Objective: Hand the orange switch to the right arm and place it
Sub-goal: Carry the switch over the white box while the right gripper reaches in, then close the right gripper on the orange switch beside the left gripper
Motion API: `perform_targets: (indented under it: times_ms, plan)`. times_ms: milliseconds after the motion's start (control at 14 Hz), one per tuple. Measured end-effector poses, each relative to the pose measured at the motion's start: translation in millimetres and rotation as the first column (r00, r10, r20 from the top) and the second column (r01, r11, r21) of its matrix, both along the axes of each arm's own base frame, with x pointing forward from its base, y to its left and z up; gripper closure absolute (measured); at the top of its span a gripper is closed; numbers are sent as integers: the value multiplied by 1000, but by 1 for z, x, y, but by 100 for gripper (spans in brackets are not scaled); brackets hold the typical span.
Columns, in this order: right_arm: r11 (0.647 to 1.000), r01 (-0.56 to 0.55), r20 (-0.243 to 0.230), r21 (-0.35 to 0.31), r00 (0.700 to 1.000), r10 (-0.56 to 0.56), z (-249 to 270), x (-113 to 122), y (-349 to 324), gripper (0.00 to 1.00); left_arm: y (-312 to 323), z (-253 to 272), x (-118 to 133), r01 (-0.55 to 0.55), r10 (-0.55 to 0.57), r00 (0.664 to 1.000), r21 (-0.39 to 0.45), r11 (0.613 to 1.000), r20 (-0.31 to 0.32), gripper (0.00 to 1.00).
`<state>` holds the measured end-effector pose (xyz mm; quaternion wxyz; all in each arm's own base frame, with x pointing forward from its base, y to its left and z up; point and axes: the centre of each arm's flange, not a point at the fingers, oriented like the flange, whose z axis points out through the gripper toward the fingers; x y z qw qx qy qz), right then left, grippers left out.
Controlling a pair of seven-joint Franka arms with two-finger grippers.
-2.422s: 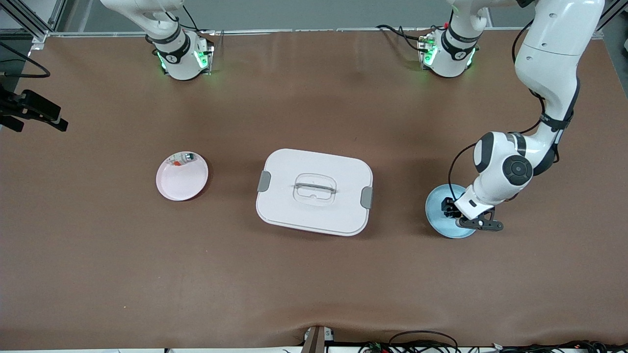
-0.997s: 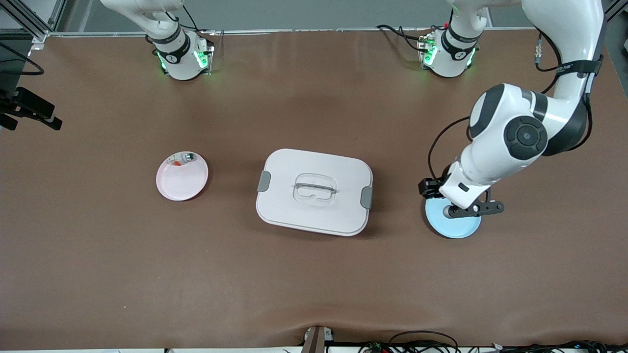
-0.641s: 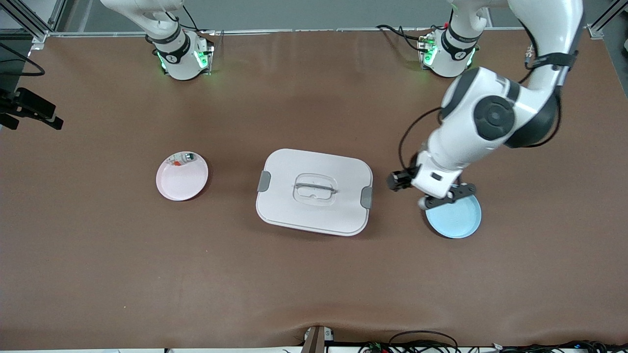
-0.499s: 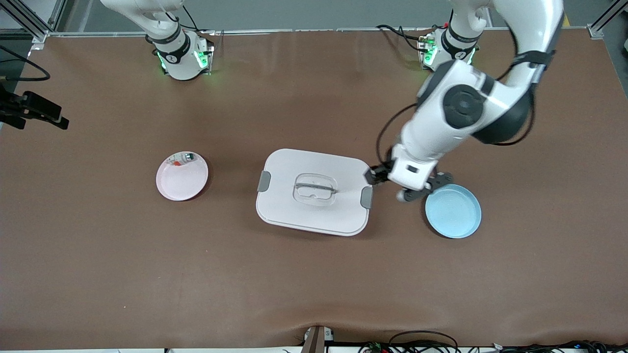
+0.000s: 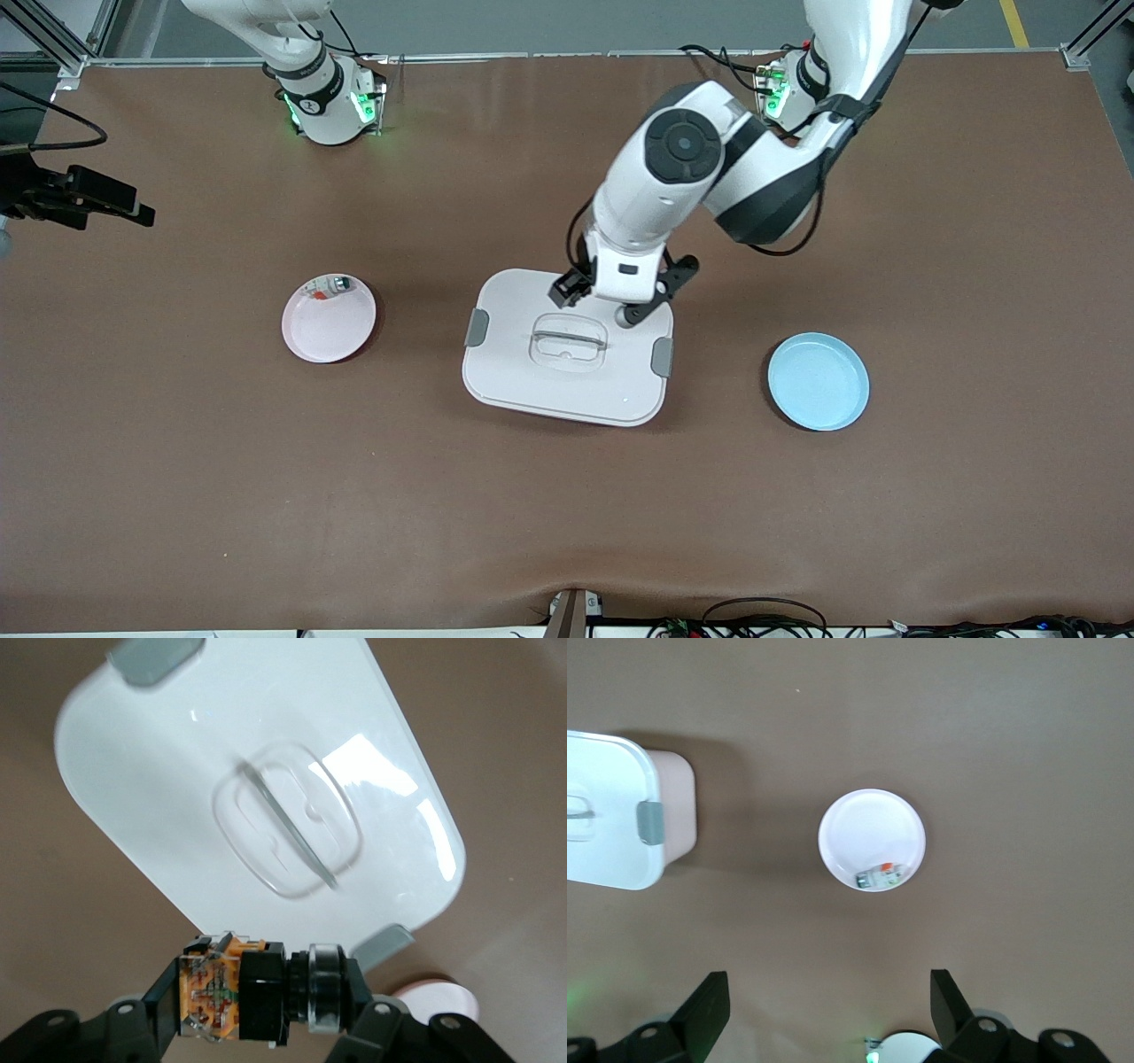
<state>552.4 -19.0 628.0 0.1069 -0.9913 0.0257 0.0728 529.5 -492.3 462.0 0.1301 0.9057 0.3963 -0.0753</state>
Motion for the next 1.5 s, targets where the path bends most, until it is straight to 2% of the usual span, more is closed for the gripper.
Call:
perform_targets:
  times_ms: [214,356,499,712,1068,1496]
  plan:
    - [994,32,20,103,999,-35,-24,-1,5,0,-36,4,-20,-127,124,991,-76,989,-50,28]
    - [981,71,55,179,995,-82,-43,-12,11,0,-52,8,-30,-209,199,977,-125,970,-82,28]
    - [956,118,71,267,987,-142,-62,-32,17,0,-65,7,-38,-286,271,956,-146,947,-114,28]
    - [900,188,82,392,968,-238,-88,-60,34,0,-78,1,-47,-369,343,923,-152,917,-173,28]
    - [870,174,149,462,951,-269,-121,-86,108,0,-86,-10,-50,-447,410,882,-133,885,-231,28]
    - [810,195,146,553,935,-324,-142,-99,167,0,-86,-8,-49,-457,415,874,-140,878,-250,28]
